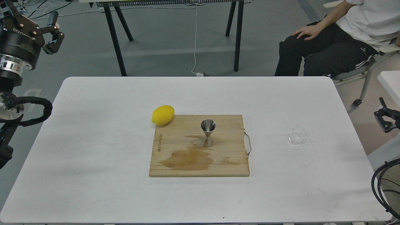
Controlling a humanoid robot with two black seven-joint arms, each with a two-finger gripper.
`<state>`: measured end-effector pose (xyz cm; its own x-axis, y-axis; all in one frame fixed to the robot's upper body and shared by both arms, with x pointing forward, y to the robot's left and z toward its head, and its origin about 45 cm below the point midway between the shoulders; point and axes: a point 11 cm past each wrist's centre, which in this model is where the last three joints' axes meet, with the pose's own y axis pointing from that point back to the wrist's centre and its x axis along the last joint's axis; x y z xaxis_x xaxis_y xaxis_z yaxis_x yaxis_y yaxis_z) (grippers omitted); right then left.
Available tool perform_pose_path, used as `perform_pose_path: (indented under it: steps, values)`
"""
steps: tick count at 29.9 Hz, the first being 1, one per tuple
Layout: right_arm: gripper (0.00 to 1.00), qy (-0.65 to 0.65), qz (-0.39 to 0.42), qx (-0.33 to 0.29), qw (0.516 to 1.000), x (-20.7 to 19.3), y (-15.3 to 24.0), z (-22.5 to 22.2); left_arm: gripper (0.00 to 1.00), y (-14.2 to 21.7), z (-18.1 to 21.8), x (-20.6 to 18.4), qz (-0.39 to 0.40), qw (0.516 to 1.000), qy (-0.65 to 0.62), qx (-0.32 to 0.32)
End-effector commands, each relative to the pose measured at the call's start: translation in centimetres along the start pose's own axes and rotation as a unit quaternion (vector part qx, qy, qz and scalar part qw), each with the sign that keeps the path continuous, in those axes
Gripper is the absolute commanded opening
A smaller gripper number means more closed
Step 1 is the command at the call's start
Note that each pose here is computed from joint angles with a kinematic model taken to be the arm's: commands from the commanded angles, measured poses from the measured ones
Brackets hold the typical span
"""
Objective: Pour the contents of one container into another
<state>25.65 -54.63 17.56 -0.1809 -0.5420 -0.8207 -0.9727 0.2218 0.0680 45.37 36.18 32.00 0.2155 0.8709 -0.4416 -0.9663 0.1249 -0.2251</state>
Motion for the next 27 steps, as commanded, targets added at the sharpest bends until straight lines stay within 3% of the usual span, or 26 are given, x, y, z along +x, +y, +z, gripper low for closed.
perform_pose_path:
  steps: [1,12,19,27]
  values:
    - [1.00,-0.007,0.008,-0.014,1.000,0.6,1.3,0.8,1.00,-0.7,-1.2,-0.5,0.003,0.999,0.038,0.013]
    - [1.00,-0.091,0.082,-0.055,0.991,3.7,9.4,4.2,1.00,-0.6,-1.8,-0.8,0.000,0.998,0.057,0.011]
    - [0.99,-0.129,0.103,-0.068,0.984,4.5,11.8,7.5,1.00,-0.4,-1.8,-0.2,0.008,0.998,0.053,0.012]
    - [0.99,-0.141,0.105,-0.129,0.976,4.2,12.5,11.8,1.00,-0.1,-1.4,0.5,0.013,0.999,0.045,0.013]
